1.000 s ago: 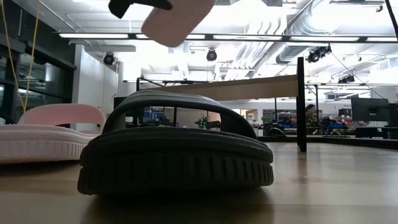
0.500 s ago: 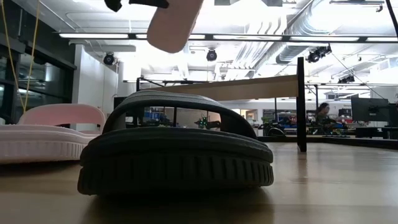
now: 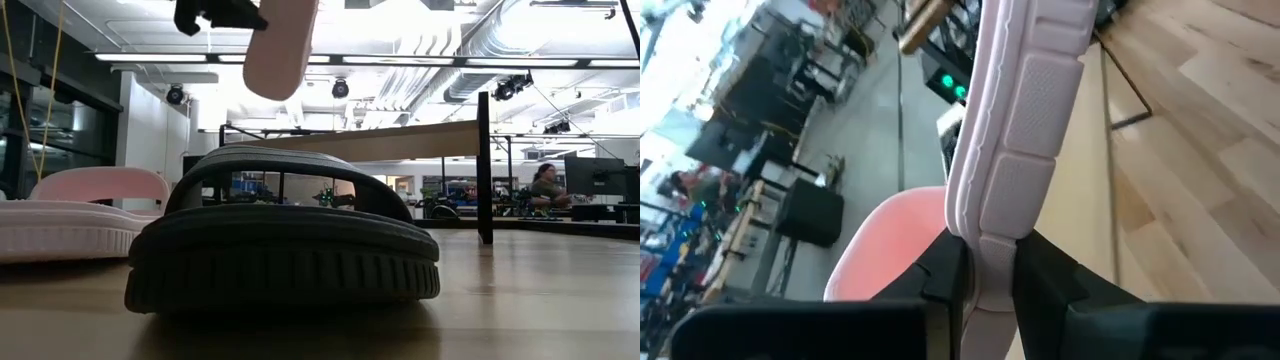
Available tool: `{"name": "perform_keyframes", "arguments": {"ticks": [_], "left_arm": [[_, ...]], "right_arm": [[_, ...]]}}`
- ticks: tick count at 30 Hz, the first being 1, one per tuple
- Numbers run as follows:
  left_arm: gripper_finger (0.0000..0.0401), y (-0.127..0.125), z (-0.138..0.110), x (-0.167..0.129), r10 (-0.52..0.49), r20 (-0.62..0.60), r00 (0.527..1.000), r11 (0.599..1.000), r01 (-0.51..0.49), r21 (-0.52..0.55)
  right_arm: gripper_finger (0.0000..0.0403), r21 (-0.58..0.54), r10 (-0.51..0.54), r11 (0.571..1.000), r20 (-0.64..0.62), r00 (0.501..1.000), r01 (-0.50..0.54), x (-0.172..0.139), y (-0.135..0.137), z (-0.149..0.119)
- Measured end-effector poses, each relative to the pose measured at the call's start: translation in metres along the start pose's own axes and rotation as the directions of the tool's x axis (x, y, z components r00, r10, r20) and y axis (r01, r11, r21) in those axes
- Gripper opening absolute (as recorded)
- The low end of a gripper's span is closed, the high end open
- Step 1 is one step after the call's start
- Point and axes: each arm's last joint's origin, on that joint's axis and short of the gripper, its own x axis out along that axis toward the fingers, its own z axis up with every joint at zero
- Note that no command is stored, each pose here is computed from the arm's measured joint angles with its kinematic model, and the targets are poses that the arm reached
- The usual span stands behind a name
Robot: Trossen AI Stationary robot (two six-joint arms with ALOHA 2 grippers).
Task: Pick and place slides into the shelf
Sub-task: Put the right pink slide on the shelf
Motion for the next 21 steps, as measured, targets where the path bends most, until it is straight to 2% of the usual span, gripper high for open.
{"name": "perform_keyframes", "arguments": {"ticks": [10,15,21], "left_arm": [[0.0044,0.025,-0.028,-0.007,-0.038,0.161,0.986,0.999,0.042,-0.023],[0.0044,0.033,-0.043,-0.009,-0.061,0.197,0.978,0.997,0.067,-0.024],[0.0044,0.042,-0.063,-0.013,-0.091,0.263,0.96,0.993,0.108,-0.049]], "right_arm": [[0.0131,-0.033,0.037,0.999,0.053,0.998,-0.035,0.004,-0.007,0.004],[0.0131,-0.012,0.061,0.998,0.053,0.997,-0.061,0.01,-0.022,0.002],[0.0131,0.027,0.137,0.99,0.096,0.986,-0.14,0.016,-0.038,0.001]]}}
